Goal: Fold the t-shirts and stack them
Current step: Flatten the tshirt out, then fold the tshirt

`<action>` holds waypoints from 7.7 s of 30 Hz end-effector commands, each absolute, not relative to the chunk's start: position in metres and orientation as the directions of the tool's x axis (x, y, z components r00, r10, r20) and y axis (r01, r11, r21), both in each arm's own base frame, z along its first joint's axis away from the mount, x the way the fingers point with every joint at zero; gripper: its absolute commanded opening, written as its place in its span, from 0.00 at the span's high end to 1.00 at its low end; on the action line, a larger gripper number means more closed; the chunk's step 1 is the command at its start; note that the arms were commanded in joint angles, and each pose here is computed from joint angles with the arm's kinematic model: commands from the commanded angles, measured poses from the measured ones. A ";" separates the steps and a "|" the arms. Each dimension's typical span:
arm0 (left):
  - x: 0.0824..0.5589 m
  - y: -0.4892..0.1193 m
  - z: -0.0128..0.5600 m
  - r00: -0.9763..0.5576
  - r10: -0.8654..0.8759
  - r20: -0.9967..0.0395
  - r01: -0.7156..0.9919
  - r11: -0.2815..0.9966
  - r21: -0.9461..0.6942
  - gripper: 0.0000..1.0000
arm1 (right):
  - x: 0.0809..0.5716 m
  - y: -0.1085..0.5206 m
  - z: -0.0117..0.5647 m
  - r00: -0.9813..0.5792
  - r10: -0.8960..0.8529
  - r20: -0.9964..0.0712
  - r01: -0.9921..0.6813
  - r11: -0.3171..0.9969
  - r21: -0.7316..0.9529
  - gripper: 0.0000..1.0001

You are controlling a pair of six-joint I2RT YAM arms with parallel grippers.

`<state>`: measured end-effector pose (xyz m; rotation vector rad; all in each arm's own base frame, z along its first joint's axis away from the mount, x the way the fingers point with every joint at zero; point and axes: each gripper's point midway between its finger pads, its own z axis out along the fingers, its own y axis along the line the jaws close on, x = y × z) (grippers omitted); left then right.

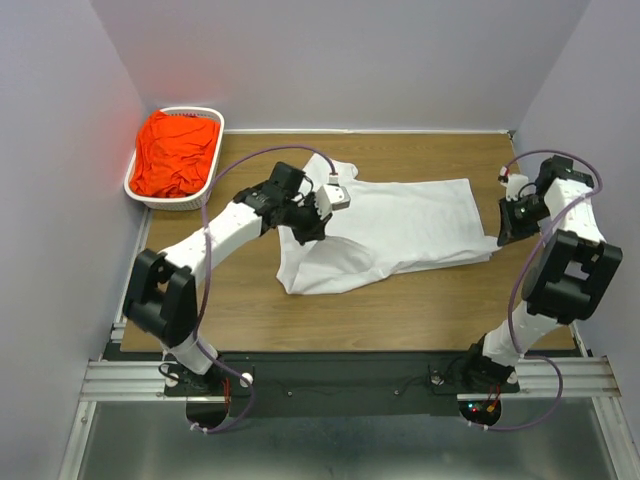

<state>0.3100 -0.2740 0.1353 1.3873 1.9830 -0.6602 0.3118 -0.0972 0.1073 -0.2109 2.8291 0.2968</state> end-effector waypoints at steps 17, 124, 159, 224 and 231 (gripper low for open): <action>0.097 -0.198 0.093 0.201 0.837 -0.509 0.966 -0.256 -0.039 0.40 | 0.128 -0.109 0.088 -0.823 -0.565 0.063 -0.566 0.824 -0.005 0.39; 0.648 -0.271 0.061 -0.601 -0.091 -0.794 0.432 0.799 -0.419 0.73 | 0.551 -0.063 0.036 -0.855 0.167 -0.490 -0.040 0.922 0.384 0.47; 0.651 -0.235 0.203 -0.300 -0.020 -0.954 0.620 0.756 -0.211 1.00 | 0.580 -0.066 0.100 -0.759 0.151 -0.633 -0.106 0.931 0.348 0.99; 0.398 -0.235 0.131 -0.218 0.585 -0.781 0.927 0.374 0.021 0.40 | 0.427 -0.058 0.075 -0.837 -0.218 -0.503 -0.352 0.917 0.188 0.66; 0.412 -0.273 0.118 -0.242 0.569 -0.786 0.941 0.335 -0.047 0.29 | 0.425 -0.054 0.053 -0.875 -0.187 -0.446 -0.324 0.911 0.254 0.58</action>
